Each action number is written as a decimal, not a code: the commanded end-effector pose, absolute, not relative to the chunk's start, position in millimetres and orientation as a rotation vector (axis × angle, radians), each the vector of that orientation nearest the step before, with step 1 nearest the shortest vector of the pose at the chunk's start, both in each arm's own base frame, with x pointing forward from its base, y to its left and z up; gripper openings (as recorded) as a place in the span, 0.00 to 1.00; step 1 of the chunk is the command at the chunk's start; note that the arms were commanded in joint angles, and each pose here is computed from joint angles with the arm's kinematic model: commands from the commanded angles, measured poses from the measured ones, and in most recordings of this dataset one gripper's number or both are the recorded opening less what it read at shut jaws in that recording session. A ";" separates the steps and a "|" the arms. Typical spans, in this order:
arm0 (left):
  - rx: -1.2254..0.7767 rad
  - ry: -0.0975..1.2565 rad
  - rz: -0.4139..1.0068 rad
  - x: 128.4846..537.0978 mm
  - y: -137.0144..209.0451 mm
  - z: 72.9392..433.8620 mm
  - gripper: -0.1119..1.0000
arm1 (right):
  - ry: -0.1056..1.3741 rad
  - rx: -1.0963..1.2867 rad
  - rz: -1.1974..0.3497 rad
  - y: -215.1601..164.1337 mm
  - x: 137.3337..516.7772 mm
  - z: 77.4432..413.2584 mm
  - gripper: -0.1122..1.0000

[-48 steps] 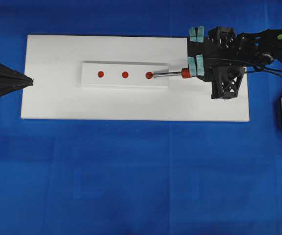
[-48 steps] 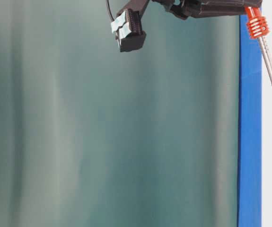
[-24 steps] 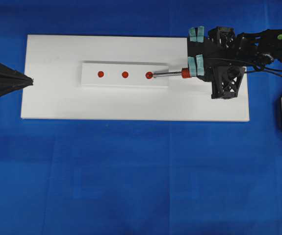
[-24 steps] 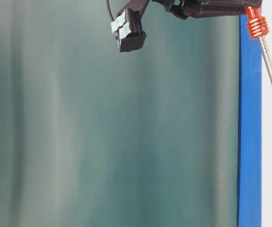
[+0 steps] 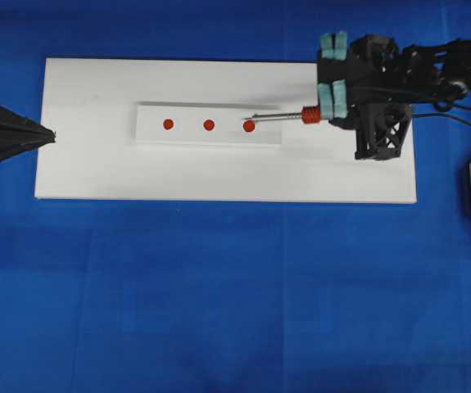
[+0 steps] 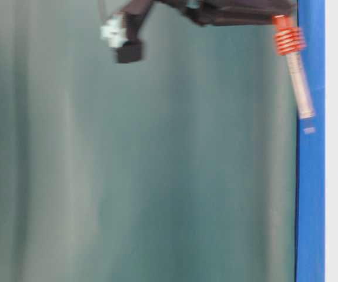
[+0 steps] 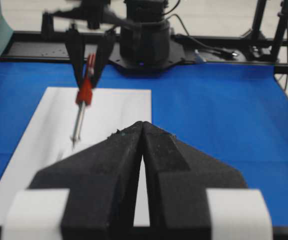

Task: Touch the tip of the soldering iron to the mark.
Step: 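Lift the iron and carry it back down onto the blue cloth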

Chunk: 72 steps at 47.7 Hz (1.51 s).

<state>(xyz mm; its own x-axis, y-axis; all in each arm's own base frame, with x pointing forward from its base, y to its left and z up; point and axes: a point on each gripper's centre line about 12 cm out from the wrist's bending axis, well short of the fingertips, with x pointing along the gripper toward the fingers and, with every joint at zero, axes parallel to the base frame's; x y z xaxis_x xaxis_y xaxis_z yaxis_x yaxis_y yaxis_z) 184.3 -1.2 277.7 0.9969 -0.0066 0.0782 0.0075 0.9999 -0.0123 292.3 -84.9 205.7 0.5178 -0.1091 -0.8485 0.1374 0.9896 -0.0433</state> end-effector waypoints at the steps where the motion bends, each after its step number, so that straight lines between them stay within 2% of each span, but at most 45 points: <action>1: -0.014 -0.104 -0.009 185.9 -1.5 286.3 0.10 | 0.931 0.009 -0.155 -84.8 293.5 241.0 0.16; 7: -0.013 -0.109 -0.009 185.9 -1.5 287.3 0.10 | 0.868 -0.015 -0.162 -83.0 286.3 273.7 0.16; 13: -0.013 -0.110 -0.008 185.9 -1.3 287.5 0.10 | 0.828 -0.031 -0.168 -81.2 279.2 290.0 0.16; 46: -0.014 -0.115 -0.008 185.8 -1.3 288.0 0.10 | 0.819 0.025 -0.182 -75.2 273.2 290.5 0.16; 52: -0.014 -0.115 -0.008 185.8 -1.3 288.0 0.10 | 0.806 0.052 -0.150 -57.8 271.0 291.9 0.16; 72: -0.014 -0.120 -0.008 185.8 -1.3 288.5 0.10 | 0.783 0.128 0.074 42.4 268.7 291.7 0.16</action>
<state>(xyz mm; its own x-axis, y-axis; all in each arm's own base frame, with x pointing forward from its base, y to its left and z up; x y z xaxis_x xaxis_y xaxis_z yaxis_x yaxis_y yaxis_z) 184.1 -1.2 279.3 0.9957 -0.0066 0.0919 0.0079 0.9999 -0.0138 267.3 29.4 284.4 0.6852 0.0887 -0.7229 0.0159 0.9905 0.1365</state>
